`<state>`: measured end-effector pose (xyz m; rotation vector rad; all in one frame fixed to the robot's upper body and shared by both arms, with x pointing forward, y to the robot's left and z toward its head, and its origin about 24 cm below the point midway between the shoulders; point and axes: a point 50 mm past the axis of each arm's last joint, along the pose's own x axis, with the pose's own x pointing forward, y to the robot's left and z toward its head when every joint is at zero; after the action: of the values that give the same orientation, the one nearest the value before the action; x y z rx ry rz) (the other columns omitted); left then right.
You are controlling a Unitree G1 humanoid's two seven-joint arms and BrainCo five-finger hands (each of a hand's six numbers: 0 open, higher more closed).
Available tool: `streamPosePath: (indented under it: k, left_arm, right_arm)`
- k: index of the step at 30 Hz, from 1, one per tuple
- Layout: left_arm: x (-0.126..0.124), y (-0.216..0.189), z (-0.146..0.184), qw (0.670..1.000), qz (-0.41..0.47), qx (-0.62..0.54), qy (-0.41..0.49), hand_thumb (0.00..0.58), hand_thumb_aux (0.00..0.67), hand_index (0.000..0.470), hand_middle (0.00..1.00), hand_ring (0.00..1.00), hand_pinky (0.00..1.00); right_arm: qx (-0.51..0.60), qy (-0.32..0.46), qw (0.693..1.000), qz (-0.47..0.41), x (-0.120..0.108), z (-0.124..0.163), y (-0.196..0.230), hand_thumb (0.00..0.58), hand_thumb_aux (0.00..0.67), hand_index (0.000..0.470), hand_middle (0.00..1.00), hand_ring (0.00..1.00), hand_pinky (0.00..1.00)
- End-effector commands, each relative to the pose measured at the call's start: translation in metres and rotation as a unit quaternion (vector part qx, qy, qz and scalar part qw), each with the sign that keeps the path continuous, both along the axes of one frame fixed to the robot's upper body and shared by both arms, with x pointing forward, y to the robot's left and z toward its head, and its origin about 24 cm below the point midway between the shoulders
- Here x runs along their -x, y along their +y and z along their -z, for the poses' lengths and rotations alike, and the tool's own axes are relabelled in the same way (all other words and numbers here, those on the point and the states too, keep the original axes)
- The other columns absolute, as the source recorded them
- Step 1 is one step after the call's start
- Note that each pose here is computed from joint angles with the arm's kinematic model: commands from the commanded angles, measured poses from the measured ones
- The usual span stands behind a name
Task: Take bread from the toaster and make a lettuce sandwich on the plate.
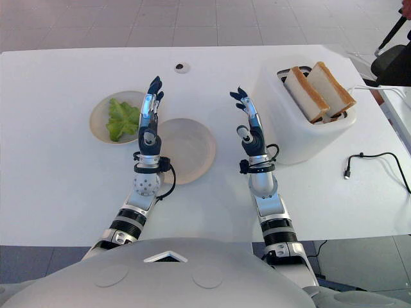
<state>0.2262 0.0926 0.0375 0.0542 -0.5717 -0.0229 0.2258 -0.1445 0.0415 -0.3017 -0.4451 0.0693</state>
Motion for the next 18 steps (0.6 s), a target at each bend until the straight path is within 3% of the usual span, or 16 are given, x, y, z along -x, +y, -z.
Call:
streamPosePath:
  k: [1, 6, 7, 10, 13, 15, 18]
  left_arm:
    - [0.010, 0.001, 0.023, 0.998, -0.010, -0.016, 0.061, 0.000, 0.000, 0.000, 0.00, 0.00, 0.00]
    - [0.010, -0.002, 0.023, 0.997, -0.013, -0.033, 0.061, 0.000, 0.000, 0.000, 0.00, 0.00, 0.00]
    - [0.010, -0.002, 0.023, 0.997, -0.015, -0.033, 0.061, 0.000, 0.000, 0.000, 0.00, 0.00, 0.00]
    - [0.010, 0.000, 0.023, 0.997, -0.019, -0.032, 0.061, 0.000, 0.000, 0.000, 0.00, 0.00, 0.00]
    - [0.012, -0.003, 0.025, 0.997, -0.006, -0.030, 0.067, 0.000, 0.000, 0.000, 0.00, 0.00, 0.00]
    - [0.012, -0.006, 0.026, 0.997, 0.002, -0.032, 0.071, 0.000, 0.000, 0.000, 0.00, 0.00, 0.00]
    - [0.013, -0.010, 0.028, 0.996, 0.013, -0.038, 0.081, 0.000, 0.000, 0.000, 0.00, 0.00, 0.00]
  right_arm:
    - [0.004, -0.005, 1.000, -0.007, -0.003, -0.003, 0.001, 0.000, 0.000, 0.000, 0.09, 0.09, 0.09]
    - [0.007, -0.009, 1.000, -0.010, -0.002, -0.005, 0.001, 0.000, 0.000, 0.000, 0.08, 0.08, 0.08]
    - [0.026, -0.034, 0.999, -0.015, 0.000, -0.015, 0.001, 0.000, 0.000, 0.000, 0.01, 0.01, 0.01]
    - [0.102, -0.166, 0.981, 0.006, 0.009, -0.079, -0.017, 0.000, 0.000, 0.000, 0.00, 0.00, 0.00]
    - [0.214, -0.243, 0.939, 0.116, 0.013, -0.146, -0.073, 0.000, 0.000, 0.000, 0.00, 0.00, 0.00]
    - [0.301, -0.219, 0.906, 0.199, 0.010, -0.167, -0.113, 0.000, 0.000, 0.000, 0.00, 0.00, 0.00]
    - [0.379, -0.062, 0.878, 0.287, 0.002, -0.150, -0.174, 0.000, 0.000, 0.000, 0.00, 0.00, 0.00]
